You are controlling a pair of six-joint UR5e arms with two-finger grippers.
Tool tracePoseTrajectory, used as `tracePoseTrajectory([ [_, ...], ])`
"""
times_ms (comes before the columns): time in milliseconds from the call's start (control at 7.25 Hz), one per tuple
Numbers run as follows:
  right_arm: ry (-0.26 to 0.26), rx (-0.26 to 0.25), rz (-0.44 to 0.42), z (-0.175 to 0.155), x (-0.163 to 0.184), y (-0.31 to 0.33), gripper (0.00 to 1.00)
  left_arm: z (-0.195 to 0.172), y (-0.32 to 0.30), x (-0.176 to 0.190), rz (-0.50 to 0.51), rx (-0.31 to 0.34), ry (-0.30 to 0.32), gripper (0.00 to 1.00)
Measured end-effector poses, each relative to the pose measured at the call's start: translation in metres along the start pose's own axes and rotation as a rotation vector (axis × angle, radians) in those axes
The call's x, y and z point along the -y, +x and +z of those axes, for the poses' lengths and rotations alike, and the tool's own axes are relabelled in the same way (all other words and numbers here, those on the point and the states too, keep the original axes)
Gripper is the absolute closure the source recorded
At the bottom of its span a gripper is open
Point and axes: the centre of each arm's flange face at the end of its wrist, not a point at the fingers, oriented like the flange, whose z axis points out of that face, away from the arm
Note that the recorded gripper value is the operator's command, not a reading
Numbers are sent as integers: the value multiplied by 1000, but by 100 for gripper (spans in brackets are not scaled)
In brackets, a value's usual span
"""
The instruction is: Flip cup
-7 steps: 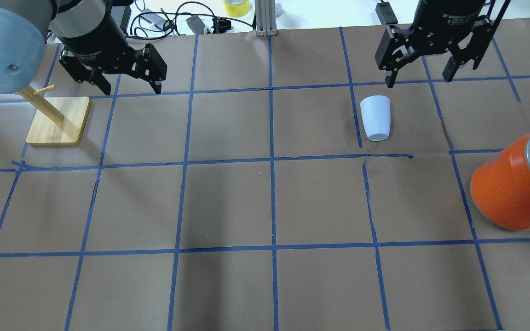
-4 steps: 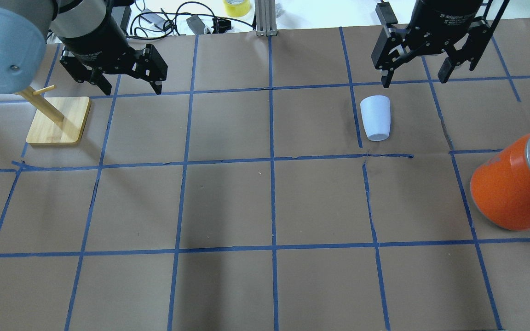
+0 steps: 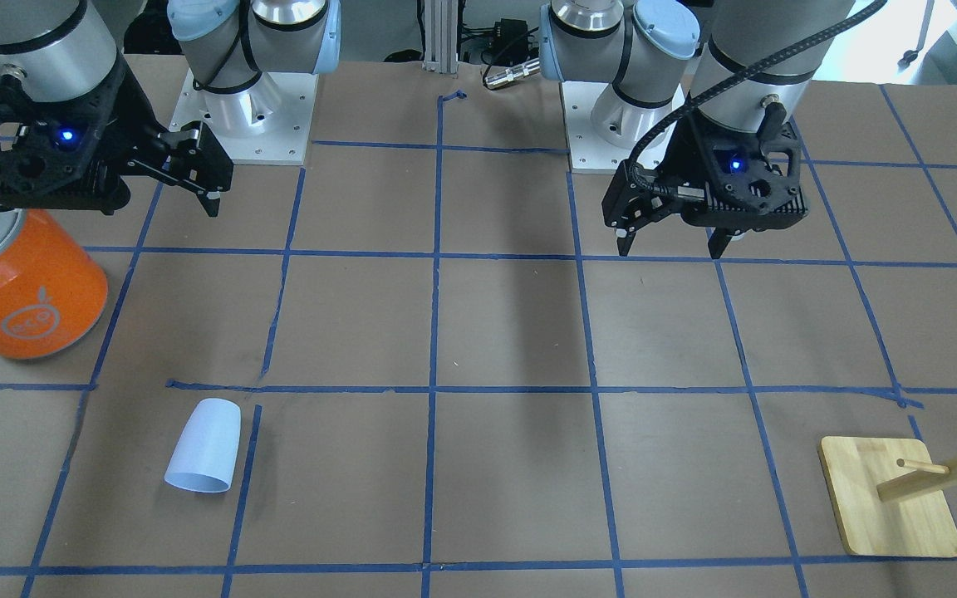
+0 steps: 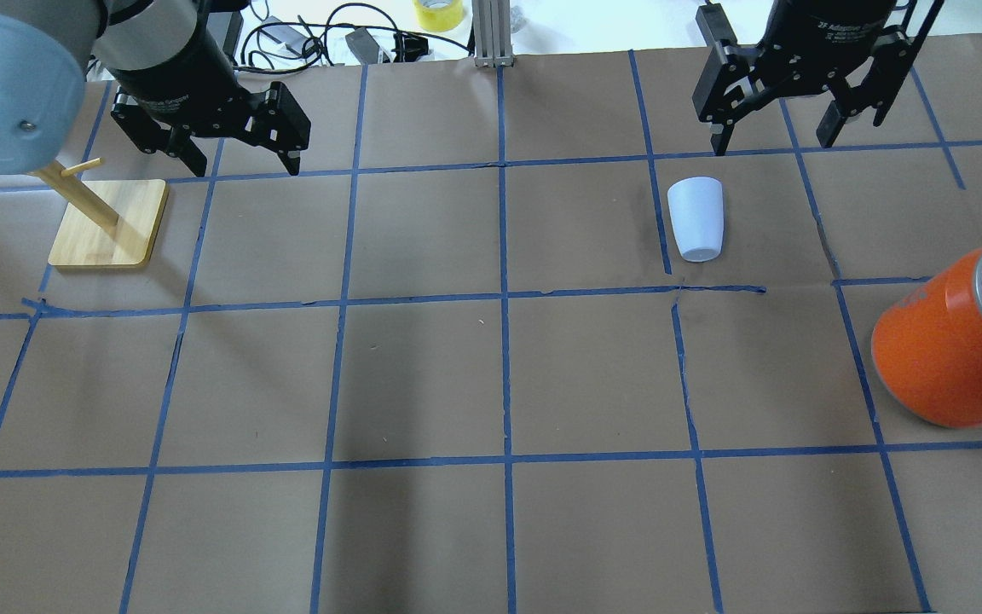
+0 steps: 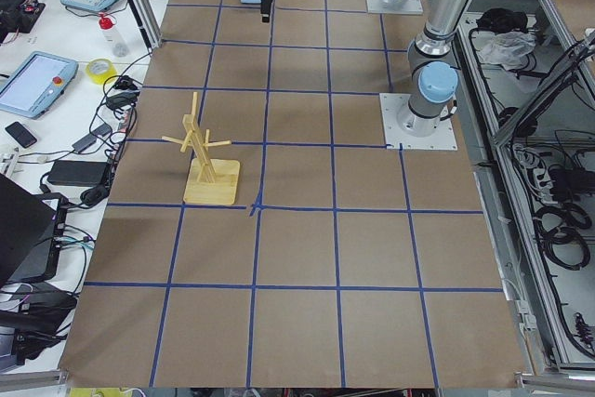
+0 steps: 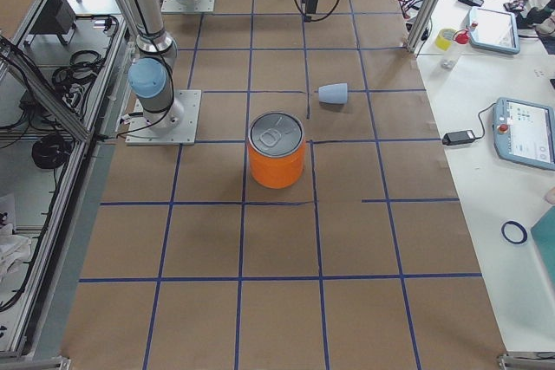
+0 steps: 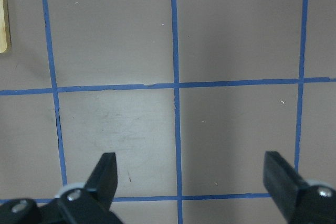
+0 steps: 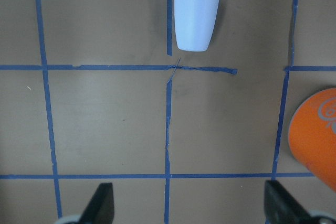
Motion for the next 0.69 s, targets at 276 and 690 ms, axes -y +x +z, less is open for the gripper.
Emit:
tracePoseTrajectory([
  [276,48,4,36,2,15,19,0,0,0,0,0,0,0,0],
  [690,88,10,52,53,73,26,0,0,-1,0,-1,0,0,0],
])
